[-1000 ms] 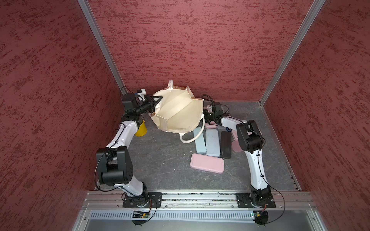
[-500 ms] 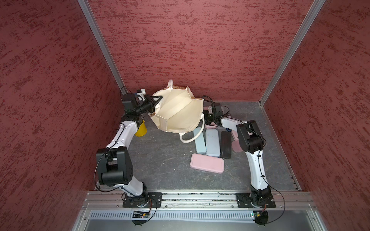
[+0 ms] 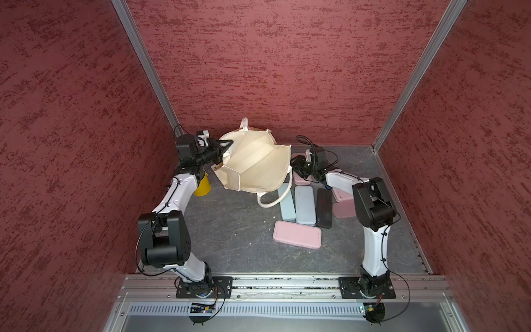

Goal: Take out the pencil case from the canvas bag
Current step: Place the pencil case at the center of the board.

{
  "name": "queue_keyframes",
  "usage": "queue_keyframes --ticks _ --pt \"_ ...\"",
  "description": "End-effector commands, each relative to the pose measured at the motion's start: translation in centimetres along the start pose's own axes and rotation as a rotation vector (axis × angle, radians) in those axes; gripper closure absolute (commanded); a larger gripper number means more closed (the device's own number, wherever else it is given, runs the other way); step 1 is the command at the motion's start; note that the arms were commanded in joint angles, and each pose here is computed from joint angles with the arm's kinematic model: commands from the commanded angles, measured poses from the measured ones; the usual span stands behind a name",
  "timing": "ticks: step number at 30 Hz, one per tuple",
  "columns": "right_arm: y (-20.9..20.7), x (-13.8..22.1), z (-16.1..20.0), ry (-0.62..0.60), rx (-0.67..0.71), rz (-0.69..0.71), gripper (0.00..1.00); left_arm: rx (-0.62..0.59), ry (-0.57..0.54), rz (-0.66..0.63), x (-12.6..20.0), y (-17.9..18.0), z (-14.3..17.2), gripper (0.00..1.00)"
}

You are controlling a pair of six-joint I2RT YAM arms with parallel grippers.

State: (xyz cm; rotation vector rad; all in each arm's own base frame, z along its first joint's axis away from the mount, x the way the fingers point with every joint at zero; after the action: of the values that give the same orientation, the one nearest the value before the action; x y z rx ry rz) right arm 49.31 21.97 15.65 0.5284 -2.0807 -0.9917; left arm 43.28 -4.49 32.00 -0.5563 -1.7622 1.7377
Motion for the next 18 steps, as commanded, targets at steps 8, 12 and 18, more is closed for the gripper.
queue_keyframes --ticks 8,12,18 --pt "6.0 4.4 -0.5 -0.037 0.114 -0.158 0.4 -0.019 -0.025 0.042 0.0 -2.9 0.4 1.0" --pt "7.0 4.7 1.3 0.021 0.118 -0.2 0.41 0.001 -0.011 0.042 -0.7 -2.9 0.5 1.0" --pt "10.0 5.1 2.3 0.043 0.137 -0.281 0.41 0.013 -0.009 0.031 -1.3 -2.6 -0.1 1.0"
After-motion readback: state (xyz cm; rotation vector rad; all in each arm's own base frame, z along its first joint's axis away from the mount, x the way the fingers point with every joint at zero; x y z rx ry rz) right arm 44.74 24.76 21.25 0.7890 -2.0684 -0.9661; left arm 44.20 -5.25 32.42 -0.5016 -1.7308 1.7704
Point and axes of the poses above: each gripper's point midway between its finger pads, its own x axis back along the fingers, its own y axis along the line the jaws close on, z = x × y, the point moved 5 cm from there along x, back along the fingers, and after that the axes turned 12 degrees about x, right-handed, at the moved point
